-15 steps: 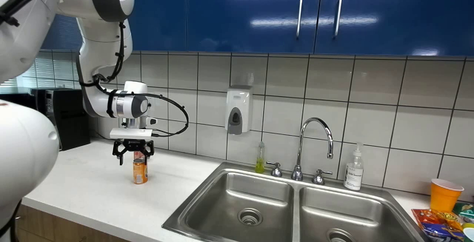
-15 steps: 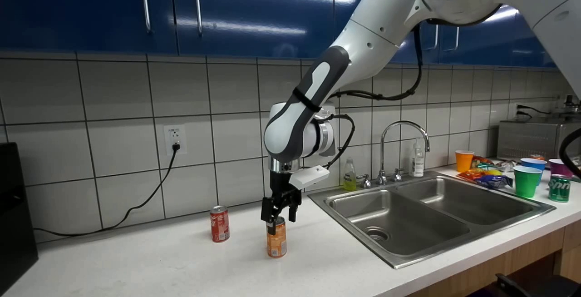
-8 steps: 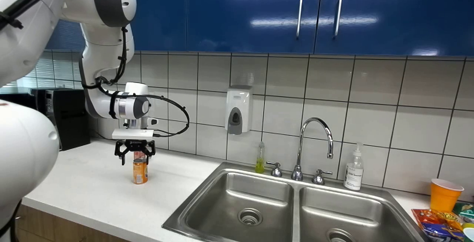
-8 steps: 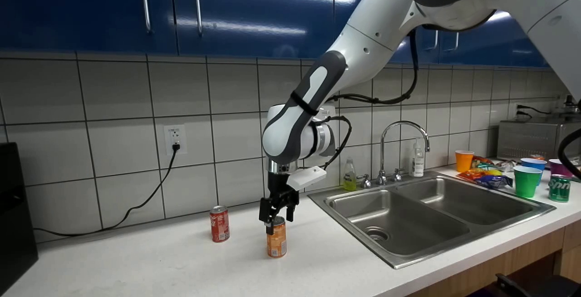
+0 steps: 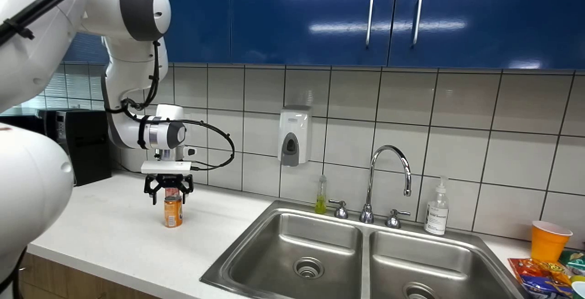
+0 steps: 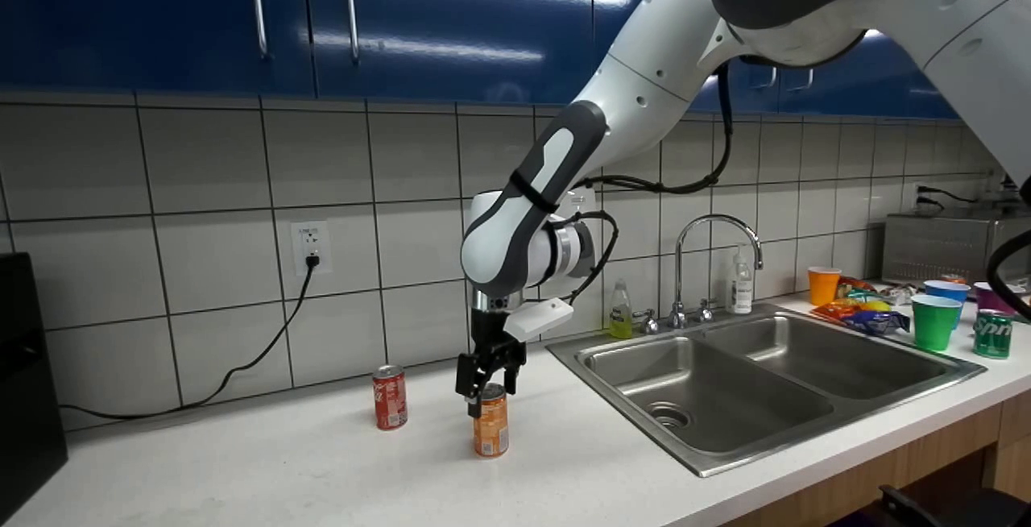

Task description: Put the soda can into the sink

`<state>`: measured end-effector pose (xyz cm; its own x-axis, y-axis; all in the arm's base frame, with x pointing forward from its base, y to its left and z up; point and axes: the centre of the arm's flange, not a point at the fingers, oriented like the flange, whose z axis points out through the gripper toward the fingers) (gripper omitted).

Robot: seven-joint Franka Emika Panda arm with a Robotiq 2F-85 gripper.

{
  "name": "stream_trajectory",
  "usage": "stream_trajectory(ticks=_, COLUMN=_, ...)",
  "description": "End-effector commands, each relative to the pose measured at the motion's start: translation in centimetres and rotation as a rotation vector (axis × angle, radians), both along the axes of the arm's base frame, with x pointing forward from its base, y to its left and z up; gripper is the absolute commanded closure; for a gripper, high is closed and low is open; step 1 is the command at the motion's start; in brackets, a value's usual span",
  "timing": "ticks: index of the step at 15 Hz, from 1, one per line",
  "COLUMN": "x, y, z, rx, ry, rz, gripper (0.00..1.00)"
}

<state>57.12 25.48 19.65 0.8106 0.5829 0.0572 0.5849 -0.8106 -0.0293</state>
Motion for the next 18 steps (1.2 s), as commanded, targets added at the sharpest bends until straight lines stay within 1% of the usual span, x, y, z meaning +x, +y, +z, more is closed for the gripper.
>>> stream_trajectory(ticks=1, x=1.0, y=0.9, z=0.0, rx=-0.013, ry=-0.025, rz=-0.015, gripper=0.0)
stream_trajectory(ticks=15, x=2.0, y=1.0, z=-0.9, rx=-0.016, ry=-0.027, rz=-0.025, gripper=0.0)
stream_trajectory(ticks=16, x=2.1, y=0.9, z=-1.0, rx=-0.014, ry=-0.028, rz=-0.023, gripper=0.03)
stream_trajectory(ticks=17, x=2.1, y=0.9, z=-1.1, rx=-0.015, ry=-0.026, rz=-0.015, gripper=0.26)
stream_trajectory(ticks=18, x=2.1, y=0.9, z=-1.2, rx=-0.014, ry=-0.025, rz=-0.022, gripper=0.27)
